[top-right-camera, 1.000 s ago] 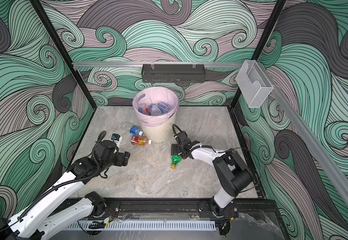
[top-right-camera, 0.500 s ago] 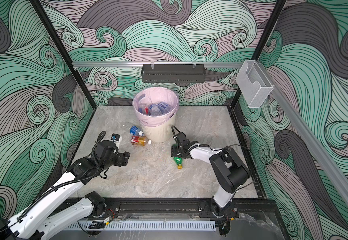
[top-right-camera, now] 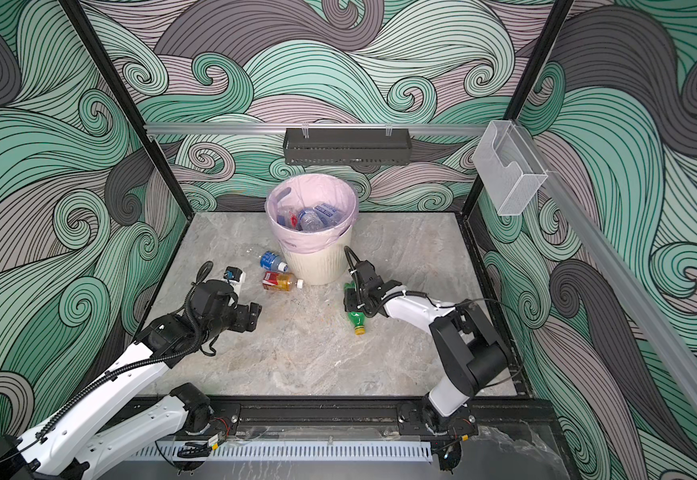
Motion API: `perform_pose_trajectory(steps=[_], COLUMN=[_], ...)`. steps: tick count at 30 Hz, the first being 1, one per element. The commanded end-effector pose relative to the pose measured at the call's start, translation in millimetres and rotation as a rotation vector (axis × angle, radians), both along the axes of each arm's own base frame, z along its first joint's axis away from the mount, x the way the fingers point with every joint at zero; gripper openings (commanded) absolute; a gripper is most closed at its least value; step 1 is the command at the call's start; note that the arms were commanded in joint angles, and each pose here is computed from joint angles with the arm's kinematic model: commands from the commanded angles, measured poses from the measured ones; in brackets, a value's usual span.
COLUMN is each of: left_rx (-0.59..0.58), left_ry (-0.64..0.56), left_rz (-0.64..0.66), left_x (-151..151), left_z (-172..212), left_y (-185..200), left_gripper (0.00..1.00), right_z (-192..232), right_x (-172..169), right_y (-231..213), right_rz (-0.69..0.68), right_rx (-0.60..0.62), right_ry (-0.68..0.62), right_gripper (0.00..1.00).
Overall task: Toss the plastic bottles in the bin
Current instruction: 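Carry the Sprite bottle with the right gripper over the bin and release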
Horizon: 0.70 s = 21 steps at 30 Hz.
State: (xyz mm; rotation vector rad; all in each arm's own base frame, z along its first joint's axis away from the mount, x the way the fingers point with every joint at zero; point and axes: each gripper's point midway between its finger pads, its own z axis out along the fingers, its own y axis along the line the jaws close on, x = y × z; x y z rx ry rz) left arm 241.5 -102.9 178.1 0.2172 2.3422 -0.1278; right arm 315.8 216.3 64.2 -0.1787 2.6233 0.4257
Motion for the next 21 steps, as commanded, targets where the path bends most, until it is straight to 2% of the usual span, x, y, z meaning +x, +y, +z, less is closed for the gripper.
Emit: perform_pose_trajectory(steps=[1,8,16,21], left_rx=[-0.003,-0.002,-0.037,-0.032], left_ry=[-0.023,-0.045,-0.114,-0.115], left_rz=[0.004,0.028,0.044,0.046], left_x=[3,8,20,25], left_z=[2,0,3,0], left_y=[2,3,-1,-3], left_gripper=[0.88,0.88,0.88,0.88], right_z=[43,120,187,247], right_x=[6,-3,-26,-14], right_y=[7,7,9,13], right_rz=[0.051,0.144,0.218,0.211], right_rx=[0.048,0.135,0.274,0.299], right_ry=[-0.118,-0.342,-0.53,-0.642], right_gripper=[0.35,0.34,0.33,0.32])
